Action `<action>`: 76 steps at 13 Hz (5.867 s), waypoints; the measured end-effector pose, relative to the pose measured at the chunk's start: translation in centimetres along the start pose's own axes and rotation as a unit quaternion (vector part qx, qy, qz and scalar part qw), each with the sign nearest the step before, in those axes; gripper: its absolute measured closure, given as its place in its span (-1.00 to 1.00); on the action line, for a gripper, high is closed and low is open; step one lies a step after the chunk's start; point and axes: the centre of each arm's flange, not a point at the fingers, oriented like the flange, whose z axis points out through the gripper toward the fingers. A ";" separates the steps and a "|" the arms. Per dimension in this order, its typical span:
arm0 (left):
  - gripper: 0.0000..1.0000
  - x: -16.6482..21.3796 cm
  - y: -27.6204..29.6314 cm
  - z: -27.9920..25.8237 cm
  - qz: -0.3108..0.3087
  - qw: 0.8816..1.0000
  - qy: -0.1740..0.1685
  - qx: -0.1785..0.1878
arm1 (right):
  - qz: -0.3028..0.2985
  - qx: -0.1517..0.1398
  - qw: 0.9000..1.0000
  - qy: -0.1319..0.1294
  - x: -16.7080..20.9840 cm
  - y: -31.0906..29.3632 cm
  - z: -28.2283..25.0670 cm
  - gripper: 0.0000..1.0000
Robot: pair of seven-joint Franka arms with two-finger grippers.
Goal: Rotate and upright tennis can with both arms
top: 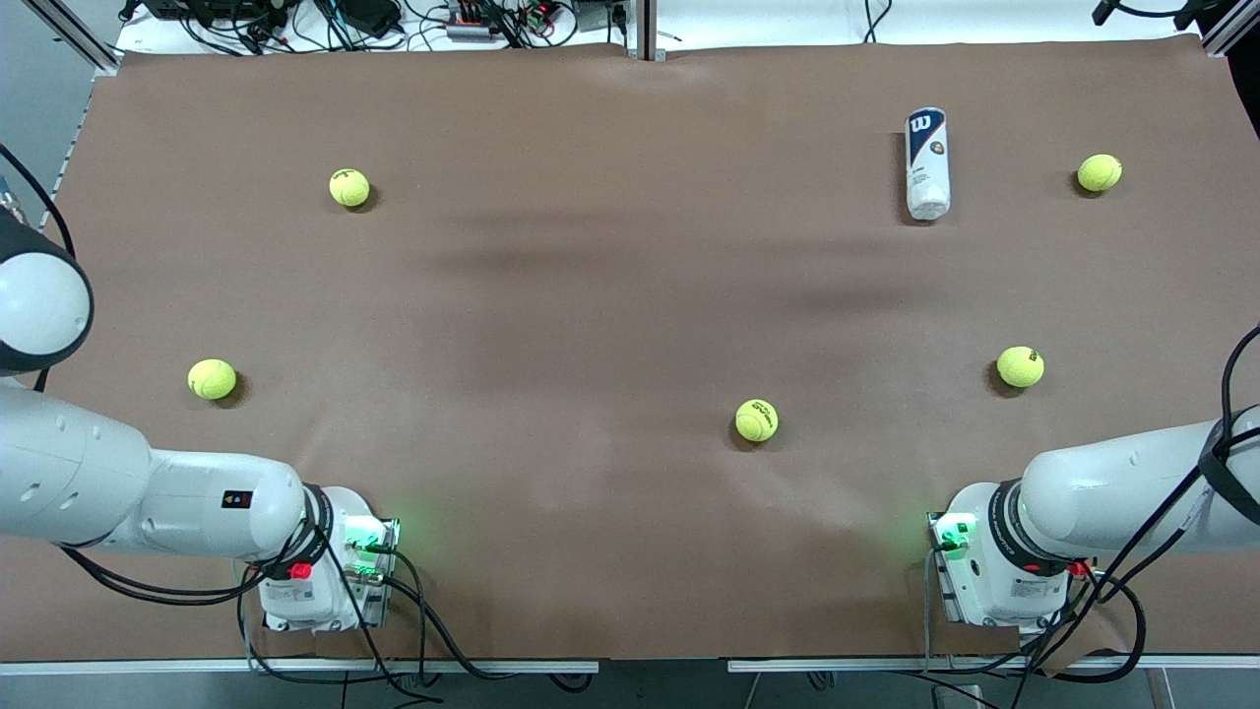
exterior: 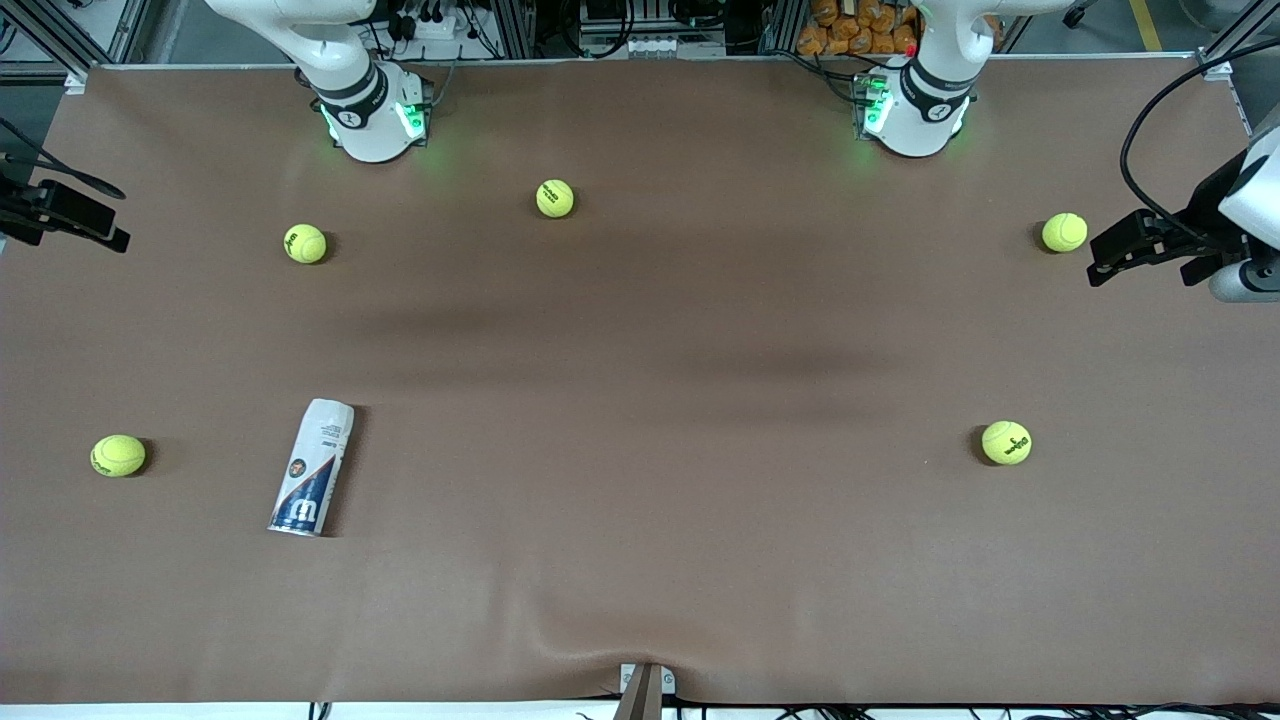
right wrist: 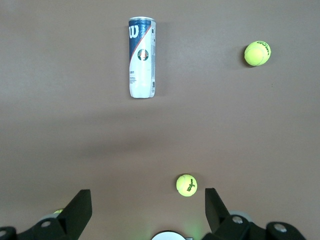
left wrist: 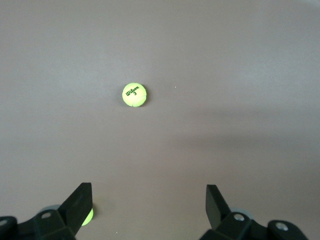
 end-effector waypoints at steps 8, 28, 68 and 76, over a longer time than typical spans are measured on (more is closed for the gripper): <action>-1.00 0.0 -0.4 0.0 -0.003 1.000 0.000 0.000 | -0.006 0.000 1.000 0.002 0.0 -0.7 0.0 -1.00; -1.00 0.1 -0.6 0.6 -0.005 1.000 -0.008 0.001 | -0.006 0.000 1.000 0.014 0.3 -0.7 -0.4 -1.00; -1.00 0.6 -2.4 2.1 -0.022 1.000 -0.021 0.001 | -0.034 0.011 0.997 -0.063 18.9 -3.1 45.3 -1.00; -1.00 0.6 -2.1 1.9 -0.018 1.000 -0.020 0.001 | -0.053 0.014 0.998 -0.010 20.7 -3.6 40.1 0.07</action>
